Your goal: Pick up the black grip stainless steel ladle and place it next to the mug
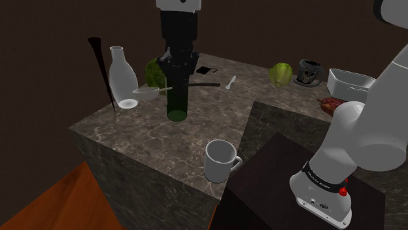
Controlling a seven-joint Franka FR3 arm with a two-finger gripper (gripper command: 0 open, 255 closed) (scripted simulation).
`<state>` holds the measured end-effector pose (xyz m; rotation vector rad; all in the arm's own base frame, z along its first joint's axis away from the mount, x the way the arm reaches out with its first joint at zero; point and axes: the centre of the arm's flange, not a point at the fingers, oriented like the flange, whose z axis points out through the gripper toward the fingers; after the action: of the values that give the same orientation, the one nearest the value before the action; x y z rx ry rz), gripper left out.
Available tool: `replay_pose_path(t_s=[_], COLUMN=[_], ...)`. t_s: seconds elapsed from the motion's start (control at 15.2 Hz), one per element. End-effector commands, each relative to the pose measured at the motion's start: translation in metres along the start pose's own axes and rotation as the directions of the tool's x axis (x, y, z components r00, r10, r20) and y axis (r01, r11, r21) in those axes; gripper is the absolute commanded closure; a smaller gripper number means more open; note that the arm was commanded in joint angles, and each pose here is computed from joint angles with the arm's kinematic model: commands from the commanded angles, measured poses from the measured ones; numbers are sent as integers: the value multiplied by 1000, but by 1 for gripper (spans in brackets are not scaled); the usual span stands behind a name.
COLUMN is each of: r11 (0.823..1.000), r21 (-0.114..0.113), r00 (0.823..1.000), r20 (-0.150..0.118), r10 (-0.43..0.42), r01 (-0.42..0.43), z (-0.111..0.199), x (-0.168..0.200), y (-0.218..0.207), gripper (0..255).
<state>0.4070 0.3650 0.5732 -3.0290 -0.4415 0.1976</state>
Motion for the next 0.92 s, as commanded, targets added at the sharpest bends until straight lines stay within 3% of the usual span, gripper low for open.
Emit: replay_pose_path(t_s=[0.0, 0.59, 0.86], r11=[1000, 1000, 1000], r21=[0, 0, 0], r00=[1000, 1000, 1000], r20=[0, 0, 0], r10=[0, 0, 0], r01=[0, 0, 0], z=[-5, -20, 1], x=[1, 12, 15], y=[20, 138, 140], gripper=[255, 255, 255])
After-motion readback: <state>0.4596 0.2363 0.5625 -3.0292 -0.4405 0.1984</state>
